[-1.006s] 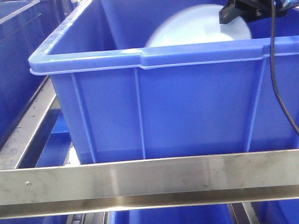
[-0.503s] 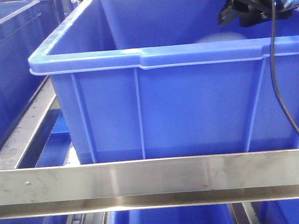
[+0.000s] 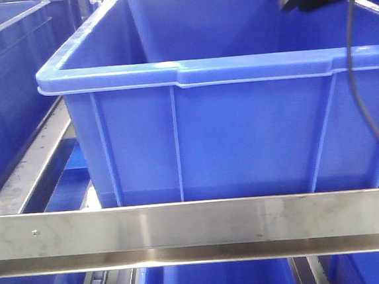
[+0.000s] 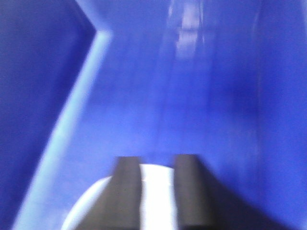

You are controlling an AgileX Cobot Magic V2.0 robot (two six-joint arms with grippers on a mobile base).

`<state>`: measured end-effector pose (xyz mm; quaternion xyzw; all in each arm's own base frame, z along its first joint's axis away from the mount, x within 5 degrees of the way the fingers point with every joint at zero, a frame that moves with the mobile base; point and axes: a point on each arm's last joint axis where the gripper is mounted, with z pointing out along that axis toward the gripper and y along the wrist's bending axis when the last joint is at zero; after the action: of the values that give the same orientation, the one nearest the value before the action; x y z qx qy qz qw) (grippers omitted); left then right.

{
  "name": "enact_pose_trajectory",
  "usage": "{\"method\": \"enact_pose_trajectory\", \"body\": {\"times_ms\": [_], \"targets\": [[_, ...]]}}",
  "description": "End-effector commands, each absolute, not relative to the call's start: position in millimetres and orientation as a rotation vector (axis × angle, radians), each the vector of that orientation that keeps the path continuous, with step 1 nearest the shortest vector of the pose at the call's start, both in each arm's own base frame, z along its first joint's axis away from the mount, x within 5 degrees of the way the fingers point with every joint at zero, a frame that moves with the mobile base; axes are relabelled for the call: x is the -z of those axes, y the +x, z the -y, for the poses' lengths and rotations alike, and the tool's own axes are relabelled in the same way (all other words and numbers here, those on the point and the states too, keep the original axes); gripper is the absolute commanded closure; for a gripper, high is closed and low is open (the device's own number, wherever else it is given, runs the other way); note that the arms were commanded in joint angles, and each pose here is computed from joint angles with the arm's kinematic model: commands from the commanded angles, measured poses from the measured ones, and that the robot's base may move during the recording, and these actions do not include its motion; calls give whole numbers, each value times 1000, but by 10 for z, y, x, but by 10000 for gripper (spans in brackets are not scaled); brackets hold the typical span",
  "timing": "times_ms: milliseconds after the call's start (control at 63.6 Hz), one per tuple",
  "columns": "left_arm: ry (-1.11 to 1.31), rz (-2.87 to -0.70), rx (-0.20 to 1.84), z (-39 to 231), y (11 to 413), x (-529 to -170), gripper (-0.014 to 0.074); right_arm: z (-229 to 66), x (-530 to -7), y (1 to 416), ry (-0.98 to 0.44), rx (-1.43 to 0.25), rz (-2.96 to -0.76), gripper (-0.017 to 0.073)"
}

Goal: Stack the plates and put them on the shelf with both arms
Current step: 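Lower the plate stack into the blue bin and open the right gripper, then raise the empty right gripper up out of the blue bin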

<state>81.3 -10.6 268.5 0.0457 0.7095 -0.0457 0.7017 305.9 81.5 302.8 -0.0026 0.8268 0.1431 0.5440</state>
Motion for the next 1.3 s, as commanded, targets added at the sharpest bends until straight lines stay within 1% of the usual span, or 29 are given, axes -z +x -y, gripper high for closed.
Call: {"method": "enact_pose_trajectory", "body": {"times_ms": [0,189,267,440,550,644,770,1022,1289], "targets": [[78,-1476,103,94,809,-2854,513,-766,-3410,2954,-8,-348,-1822,515],[78,-1476,103,94,809,-2854,513,-723,-3583,2791,-72,-309,-1788,504],[78,-1476,103,94,809,-2854,513,-643,-3638,2748,-82,-270,-1777,504],[78,-1476,103,94,809,-2854,513,-283,-3650,2601,17,-180,-1810,504],[78,-1476,103,94,809,-2854,513,-68,-3652,2348,88,-123,-1755,504],[78,-1476,103,94,809,-2854,513,40,-3601,2107,128,-86,-1684,504],[78,-1476,103,94,809,-2854,513,56,-3451,1796,136,-75,-1615,504],[78,-1476,103,94,809,-2854,513,46,-3024,1320,137,-73,-1600,504],[78,-1476,103,94,809,-2854,513,34,-2927,946,127,-79,-1496,504]]}}
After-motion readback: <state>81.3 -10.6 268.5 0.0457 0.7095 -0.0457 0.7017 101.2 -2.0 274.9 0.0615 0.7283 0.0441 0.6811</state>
